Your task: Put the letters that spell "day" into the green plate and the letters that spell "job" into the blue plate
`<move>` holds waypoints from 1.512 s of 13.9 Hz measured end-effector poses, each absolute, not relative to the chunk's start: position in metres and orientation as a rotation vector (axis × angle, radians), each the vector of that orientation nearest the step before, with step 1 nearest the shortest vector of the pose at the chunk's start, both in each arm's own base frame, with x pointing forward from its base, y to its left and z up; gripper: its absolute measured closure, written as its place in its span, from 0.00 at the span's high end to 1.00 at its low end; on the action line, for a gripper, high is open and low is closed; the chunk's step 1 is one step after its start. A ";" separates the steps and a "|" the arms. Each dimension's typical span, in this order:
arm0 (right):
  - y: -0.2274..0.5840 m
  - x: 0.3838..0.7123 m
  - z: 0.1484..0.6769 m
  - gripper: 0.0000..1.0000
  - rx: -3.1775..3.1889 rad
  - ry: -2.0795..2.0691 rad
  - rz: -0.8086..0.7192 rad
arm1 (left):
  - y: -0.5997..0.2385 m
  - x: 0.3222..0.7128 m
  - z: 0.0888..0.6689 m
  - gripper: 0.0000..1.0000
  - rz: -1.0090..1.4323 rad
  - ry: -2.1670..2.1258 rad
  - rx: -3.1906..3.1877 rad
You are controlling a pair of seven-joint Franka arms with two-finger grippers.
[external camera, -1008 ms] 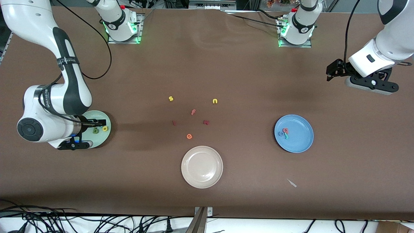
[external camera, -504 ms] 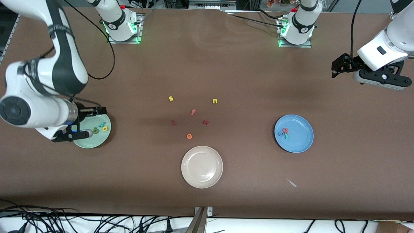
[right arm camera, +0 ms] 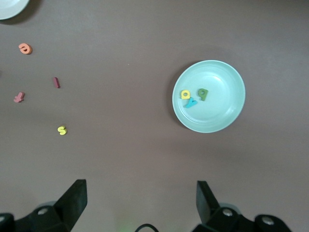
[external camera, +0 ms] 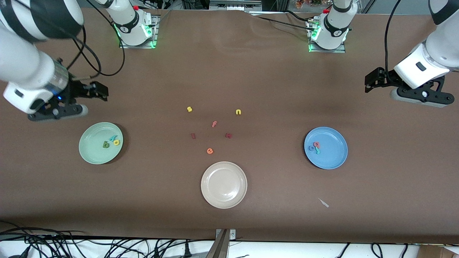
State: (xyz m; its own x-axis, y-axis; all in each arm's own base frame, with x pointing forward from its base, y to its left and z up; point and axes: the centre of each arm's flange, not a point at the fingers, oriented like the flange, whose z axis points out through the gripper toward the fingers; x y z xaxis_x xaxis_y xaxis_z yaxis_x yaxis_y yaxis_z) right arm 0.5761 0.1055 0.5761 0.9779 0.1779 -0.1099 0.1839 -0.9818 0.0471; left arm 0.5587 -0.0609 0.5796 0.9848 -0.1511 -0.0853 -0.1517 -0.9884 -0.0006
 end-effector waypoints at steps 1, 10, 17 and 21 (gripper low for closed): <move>0.099 0.564 0.586 1.00 3.067 0.265 -0.144 | -0.061 0.560 0.577 1.00 0.141 0.224 -3.123; 0.049 0.556 0.592 1.00 3.076 0.132 -0.127 | -0.061 0.567 0.574 1.00 0.128 0.210 -3.127; 0.046 0.554 0.592 1.00 3.076 0.121 -0.140 | -0.059 0.581 0.572 1.00 0.018 0.195 -3.136; 0.047 0.554 0.594 1.00 3.076 0.124 -0.137 | -0.056 0.582 0.572 1.00 0.008 0.185 -3.137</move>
